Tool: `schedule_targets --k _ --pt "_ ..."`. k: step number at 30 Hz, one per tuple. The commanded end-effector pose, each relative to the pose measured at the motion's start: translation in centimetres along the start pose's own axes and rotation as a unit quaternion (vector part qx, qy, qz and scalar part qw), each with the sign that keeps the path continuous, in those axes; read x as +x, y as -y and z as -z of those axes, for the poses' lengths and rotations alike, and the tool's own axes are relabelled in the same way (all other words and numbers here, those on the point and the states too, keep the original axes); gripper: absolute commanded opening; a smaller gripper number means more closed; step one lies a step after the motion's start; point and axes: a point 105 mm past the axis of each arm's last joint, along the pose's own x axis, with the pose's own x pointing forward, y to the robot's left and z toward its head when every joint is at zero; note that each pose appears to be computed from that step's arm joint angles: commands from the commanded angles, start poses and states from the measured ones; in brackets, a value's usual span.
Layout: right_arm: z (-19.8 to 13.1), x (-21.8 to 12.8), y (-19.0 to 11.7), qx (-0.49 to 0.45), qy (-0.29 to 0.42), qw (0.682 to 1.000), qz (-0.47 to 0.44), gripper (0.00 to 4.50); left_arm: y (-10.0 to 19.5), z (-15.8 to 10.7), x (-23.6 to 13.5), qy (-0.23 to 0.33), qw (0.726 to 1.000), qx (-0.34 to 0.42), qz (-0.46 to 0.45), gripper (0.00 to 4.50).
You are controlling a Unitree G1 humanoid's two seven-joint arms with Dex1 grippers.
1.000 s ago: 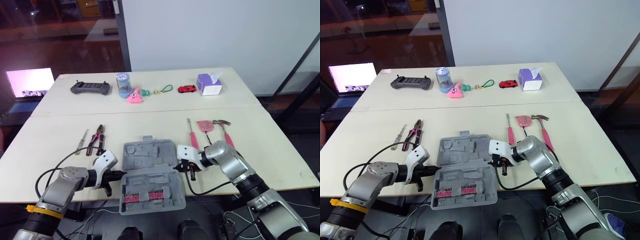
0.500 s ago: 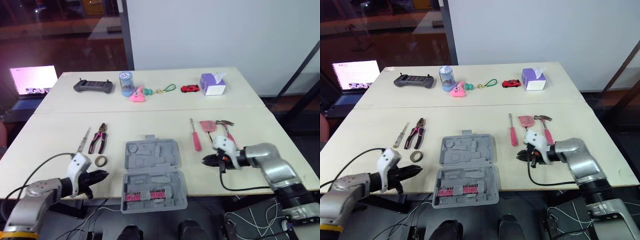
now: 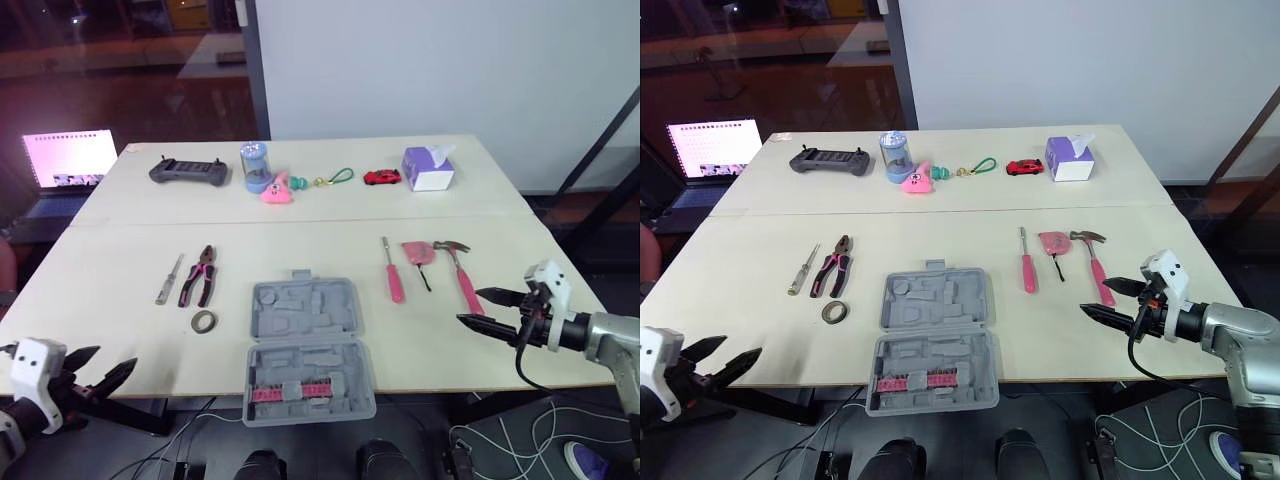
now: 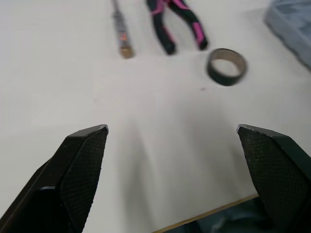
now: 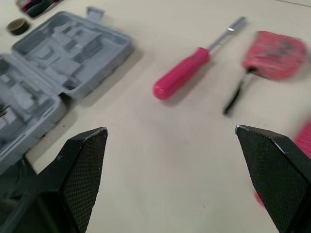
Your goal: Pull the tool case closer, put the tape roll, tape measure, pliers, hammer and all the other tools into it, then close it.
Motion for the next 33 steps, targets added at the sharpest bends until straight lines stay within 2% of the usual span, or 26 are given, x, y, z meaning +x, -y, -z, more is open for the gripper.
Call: schedule_targets --k 1,11,17,23,26,29,33 --pt "-2.2 -0.2 -0.2 -0.018 0.026 0.999 -0.003 4.46 -0.4 -1.5 -0.2 0.033 0.999 0.013 -0.007 4.45" --pt "-7.2 2.5 -3.7 -0.075 0.053 0.992 -0.092 4.46 1.1 -2.2 -0.5 0.049 0.998 0.031 -0.011 4.45" --pt "-11.3 5.9 -10.0 -0.116 0.051 0.956 -0.265 4.46 3.4 -1.2 -2.9 0.063 0.997 0.013 -0.045 4.45" --pt "-13.4 8.1 -13.4 -0.145 0.039 0.922 -0.356 4.46 6.0 -0.3 -3.8 0.079 0.991 -0.017 -0.103 4.45" --pt "-14.0 8.9 -14.4 -0.159 0.040 0.912 -0.376 4.46 7.2 0.0 -3.3 0.080 0.990 -0.029 -0.109 4.45" --pt "-14.3 9.2 -15.0 -0.165 0.040 0.907 -0.385 4.46 7.2 0.4 -2.5 0.068 0.990 -0.030 -0.120 4.45" --pt "-13.9 9.8 -14.9 -0.174 0.030 0.914 -0.366 4.46 7.5 -0.7 -0.1 0.068 0.993 -0.021 -0.096 4.45"
